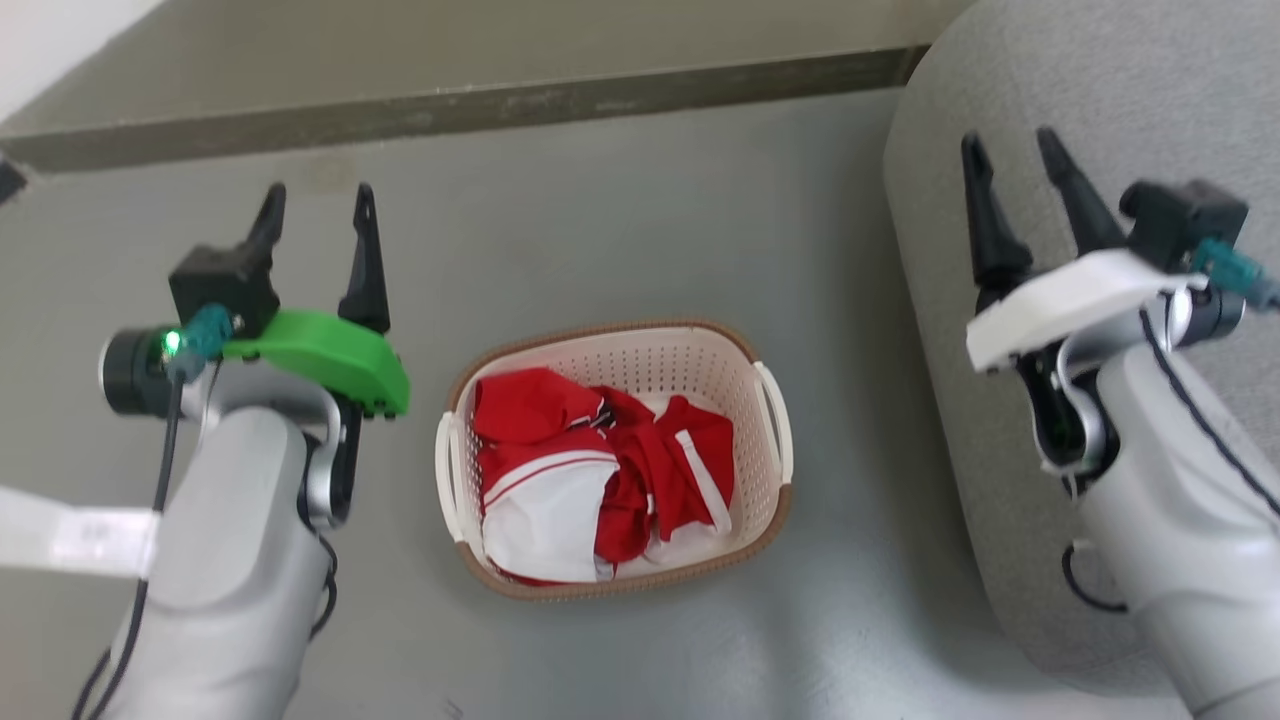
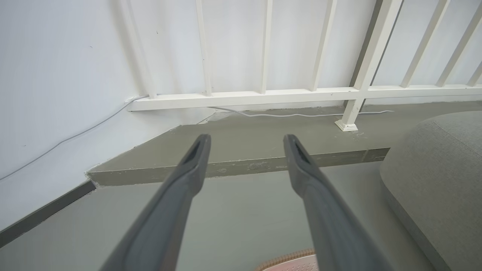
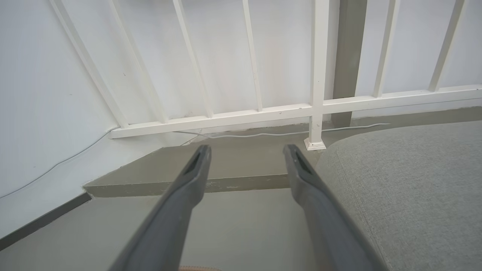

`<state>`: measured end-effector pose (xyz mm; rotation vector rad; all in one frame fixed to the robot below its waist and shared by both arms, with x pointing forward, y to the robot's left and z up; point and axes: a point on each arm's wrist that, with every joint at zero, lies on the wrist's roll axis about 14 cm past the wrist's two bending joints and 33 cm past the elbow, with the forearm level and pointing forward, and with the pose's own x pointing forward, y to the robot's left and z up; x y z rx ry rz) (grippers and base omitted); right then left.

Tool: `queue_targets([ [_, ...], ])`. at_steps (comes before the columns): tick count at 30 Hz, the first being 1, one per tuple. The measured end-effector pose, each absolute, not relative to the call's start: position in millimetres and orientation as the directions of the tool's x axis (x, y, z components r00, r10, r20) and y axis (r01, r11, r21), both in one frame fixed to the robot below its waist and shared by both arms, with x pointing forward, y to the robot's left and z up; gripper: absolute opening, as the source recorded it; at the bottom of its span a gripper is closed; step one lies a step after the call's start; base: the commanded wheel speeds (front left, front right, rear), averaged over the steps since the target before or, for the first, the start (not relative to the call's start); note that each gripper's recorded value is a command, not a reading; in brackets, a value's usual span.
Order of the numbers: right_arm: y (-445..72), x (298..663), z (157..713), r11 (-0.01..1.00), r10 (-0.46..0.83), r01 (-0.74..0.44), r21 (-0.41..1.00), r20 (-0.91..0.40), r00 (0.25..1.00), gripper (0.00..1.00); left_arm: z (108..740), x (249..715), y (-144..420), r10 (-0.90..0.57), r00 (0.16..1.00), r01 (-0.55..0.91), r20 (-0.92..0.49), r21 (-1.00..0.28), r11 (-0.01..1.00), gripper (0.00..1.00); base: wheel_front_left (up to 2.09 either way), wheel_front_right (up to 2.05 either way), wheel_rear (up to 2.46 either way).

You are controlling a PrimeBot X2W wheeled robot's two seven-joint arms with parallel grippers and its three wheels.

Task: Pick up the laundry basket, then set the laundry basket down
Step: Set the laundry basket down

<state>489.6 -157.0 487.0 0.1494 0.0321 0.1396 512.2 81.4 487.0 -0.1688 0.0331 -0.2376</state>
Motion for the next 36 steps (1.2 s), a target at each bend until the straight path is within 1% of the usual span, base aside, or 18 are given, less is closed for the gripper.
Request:
queue_targets([
  [5, -155.3, 468.3, 489.5, 0.98, 0.14, -0.137, 0.147, -0.014, 0.99, 1.0, 492.7, 492.8, 84.7, -0.221, 0.975, 0.219, 0.006, -0.181, 0.959, 1.0, 0.0, 0.0, 0.0],
  [11, -164.9, 442.7, 488.4, 0.984, 0.105, -0.101, 0.148, -0.018, 0.994, 1.0, 483.5, 461.6, 81.1, -0.233, 0.972, 0.226, -0.02, -0.183, 0.957, 1.0, 0.0, 0.0, 0.0],
  [21, -162.8, 405.4, 478.6, 0.984, 0.093, -0.085, 0.156, -0.044, 0.995, 1.0, 479.7, 423.0, 85.7, -0.224, 0.974, 0.216, -0.031, -0.177, 0.96, 1.0, 0.0, 0.0, 0.0],
  [29, -167.6, 388.8, 474.5, 0.985, 0.074, -0.065, 0.161, -0.053, 0.996, 1.0, 480.9, 406.4, 88.5, -0.215, 0.976, 0.206, -0.024, -0.191, 0.96, 1.0, 0.0, 0.0, 0.0],
  [36, -166.9, 382.3, 478.7, 0.986, 0.071, -0.064, 0.154, -0.038, 0.997, 1.0, 481.0, 395.6, 96.2, -0.188, 0.982, 0.18, -0.023, -0.197, 0.964, 1.0, 0.0, 0.0, 0.0],
])
